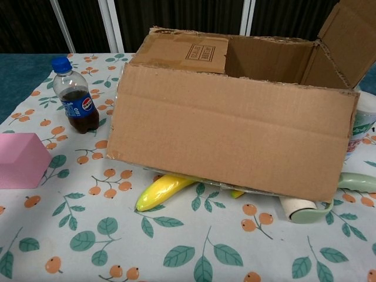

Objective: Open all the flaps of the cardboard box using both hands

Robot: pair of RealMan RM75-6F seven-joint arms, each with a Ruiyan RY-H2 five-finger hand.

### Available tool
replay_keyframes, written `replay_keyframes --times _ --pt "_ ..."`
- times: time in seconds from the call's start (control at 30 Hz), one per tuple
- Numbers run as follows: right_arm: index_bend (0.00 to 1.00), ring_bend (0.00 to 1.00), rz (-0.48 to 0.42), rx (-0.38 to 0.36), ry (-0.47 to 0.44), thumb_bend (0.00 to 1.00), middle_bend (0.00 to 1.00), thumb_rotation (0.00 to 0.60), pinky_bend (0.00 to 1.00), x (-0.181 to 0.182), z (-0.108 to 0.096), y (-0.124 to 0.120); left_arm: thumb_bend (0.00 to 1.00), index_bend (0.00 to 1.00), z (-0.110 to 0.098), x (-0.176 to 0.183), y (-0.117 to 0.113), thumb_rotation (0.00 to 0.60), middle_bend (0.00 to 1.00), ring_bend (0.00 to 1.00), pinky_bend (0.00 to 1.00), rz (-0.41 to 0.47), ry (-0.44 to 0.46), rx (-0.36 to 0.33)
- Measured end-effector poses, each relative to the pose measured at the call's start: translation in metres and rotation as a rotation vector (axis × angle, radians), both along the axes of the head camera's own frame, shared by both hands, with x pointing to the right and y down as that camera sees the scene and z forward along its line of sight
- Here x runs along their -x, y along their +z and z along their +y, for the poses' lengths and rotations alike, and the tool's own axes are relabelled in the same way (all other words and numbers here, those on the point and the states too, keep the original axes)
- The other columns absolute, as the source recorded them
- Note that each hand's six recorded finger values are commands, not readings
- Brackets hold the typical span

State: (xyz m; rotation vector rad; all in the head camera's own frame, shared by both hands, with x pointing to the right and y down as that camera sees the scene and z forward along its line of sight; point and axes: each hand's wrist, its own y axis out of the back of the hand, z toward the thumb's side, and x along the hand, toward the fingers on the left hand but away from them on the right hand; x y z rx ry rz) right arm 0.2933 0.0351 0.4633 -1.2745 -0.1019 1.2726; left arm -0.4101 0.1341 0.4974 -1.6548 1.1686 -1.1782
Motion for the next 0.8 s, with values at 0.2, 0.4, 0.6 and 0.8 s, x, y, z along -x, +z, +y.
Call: replay_keyframes --times 0.2,0.4,0.6,0.8 --pt "0.35 0.20 0.012 0.019 0.057 0.72 0.30 0.600 0.25 -0.023 0.010 0.006 0.15 0.00 0.001 0.000 0.002 0.600 0.00 0.00 0.05 -0.009 0.004 0.008" --pt "0.34 0.20 0.004 0.022 0.127 0.72 0.30 0.600 0.25 -0.044 0.018 0.012 0.15 0.00 0.001 0.000 0.004 0.600 0.00 0.00 0.05 -0.017 0.004 0.014" --pt "0.30 0.19 -0.009 0.017 0.173 0.70 0.27 0.600 0.25 -0.056 0.020 0.015 0.15 0.00 0.002 0.000 0.005 0.600 0.00 0.00 0.05 -0.025 0.007 0.019" --pt "0.25 0.17 -0.080 -0.011 0.239 0.67 0.22 0.600 0.25 -0.061 0.021 0.014 0.15 0.00 0.002 0.000 0.008 0.600 0.00 0.00 0.05 -0.039 0.014 0.025"
